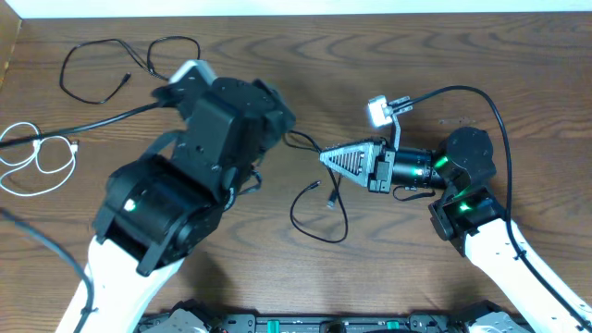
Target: Untangle cables
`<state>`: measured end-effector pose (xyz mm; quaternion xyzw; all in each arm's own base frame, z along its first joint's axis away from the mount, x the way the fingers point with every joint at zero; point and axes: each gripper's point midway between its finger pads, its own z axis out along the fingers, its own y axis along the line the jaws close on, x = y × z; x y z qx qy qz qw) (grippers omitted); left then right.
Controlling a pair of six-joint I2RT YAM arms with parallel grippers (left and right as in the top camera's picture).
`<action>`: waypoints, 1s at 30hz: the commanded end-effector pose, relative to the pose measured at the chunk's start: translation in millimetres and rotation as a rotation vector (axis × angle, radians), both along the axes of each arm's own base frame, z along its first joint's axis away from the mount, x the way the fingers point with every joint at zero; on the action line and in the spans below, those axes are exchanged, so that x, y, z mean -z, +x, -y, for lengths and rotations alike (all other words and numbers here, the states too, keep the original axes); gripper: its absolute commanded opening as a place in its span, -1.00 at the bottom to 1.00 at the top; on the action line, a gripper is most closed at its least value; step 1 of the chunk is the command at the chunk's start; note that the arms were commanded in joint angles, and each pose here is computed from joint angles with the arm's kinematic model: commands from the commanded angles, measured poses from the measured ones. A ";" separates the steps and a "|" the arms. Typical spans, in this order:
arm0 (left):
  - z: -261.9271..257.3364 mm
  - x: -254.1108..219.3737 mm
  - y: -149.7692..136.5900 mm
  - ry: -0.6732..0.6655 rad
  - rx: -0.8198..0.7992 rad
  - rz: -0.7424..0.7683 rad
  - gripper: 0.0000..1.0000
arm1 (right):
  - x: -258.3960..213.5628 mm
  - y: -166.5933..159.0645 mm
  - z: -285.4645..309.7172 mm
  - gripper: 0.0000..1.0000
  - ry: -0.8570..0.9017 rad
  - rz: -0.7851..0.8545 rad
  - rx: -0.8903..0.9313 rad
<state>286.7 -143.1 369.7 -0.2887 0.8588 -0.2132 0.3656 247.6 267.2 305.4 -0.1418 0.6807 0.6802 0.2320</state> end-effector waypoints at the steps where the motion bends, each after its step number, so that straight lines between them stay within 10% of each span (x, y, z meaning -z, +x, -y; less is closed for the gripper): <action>1: 37.7 20.6 -6.9 -0.078 0.158 -0.125 0.85 | -6.2 0.5 -0.9 -0.98 0.010 0.000 0.004; 8: 77.4 45.9 -10.4 -0.208 0.232 -0.294 0.84 | -6.2 1.4 -0.8 -0.98 0.005 0.041 0.010; 22: 89.7 51.8 -11.1 -0.295 0.200 -0.365 -0.24 | -7.0 11.1 0.9 -0.98 0.000 0.091 0.069; 30: 90.0 50.2 -8.6 -0.296 0.198 -0.352 -0.32 | -11.6 11.1 1.2 -0.98 0.012 0.114 0.072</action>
